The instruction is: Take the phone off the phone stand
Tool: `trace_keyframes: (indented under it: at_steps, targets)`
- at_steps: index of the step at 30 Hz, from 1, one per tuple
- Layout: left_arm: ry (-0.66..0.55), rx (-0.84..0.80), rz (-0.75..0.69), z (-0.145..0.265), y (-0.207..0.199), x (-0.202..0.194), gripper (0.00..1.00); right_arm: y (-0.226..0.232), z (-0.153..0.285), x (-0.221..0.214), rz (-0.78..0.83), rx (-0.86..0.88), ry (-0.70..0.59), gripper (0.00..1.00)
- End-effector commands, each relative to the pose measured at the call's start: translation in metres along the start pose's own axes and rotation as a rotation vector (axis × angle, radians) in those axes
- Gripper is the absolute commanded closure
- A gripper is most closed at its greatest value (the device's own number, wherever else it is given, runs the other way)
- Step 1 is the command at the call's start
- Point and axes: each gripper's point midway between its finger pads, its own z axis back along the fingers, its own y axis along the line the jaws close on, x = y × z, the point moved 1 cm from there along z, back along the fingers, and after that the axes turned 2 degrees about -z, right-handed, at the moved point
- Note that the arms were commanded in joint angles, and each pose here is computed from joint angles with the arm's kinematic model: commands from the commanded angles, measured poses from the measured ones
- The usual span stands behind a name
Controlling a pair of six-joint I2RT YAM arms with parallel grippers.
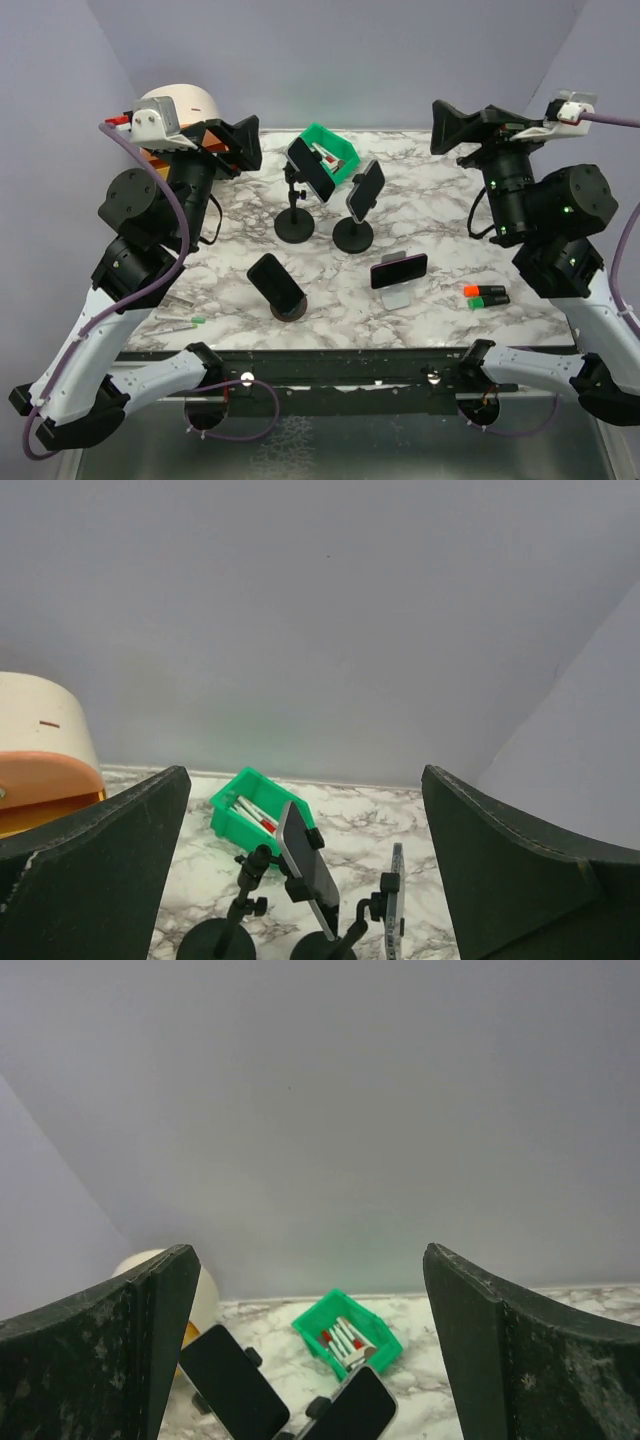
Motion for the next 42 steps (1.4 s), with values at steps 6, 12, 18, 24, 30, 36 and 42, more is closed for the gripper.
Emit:
trace_keyframes:
  at_steps: [6, 12, 18, 24, 30, 36, 42]
  targets:
    - [-0.011, -0.077, -0.089, 0.003, -0.006, -0.008, 0.01, -0.003, 0.023, 0.027, -0.064, 0.097, -0.178, 0.0]
    - [-0.004, -0.111, -0.113, 0.002, -0.011, -0.014, 0.01, 0.005, 0.017, 0.02, 0.012, 0.112, -0.064, 0.0]
    - [0.012, -0.157, -0.165, 0.008, -0.009, -0.042, 0.01, -0.001, 0.028, -0.013, 0.084, 0.153, -0.083, 0.04]
    - [0.041, -0.048, -0.135, 0.018, 0.024, -0.096, 0.01, -0.006, 0.037, -0.078, 0.127, 0.16, 0.125, 0.07]
    - [-0.003, -0.038, -0.121, 0.044, 0.048, -0.124, 0.01, -0.037, 0.07, -0.192, 0.217, 0.086, 0.464, 0.08]
    - [-0.027, -0.02, -0.133, 0.062, 0.065, -0.131, 0.01, -0.066, 0.117, -0.254, 0.172, 0.053, 0.598, 0.06]
    - [-0.048, -0.046, -0.126, 0.066, 0.064, -0.131, 0.01, -0.078, 0.132, -0.295, 0.152, -0.016, 0.706, 0.04]
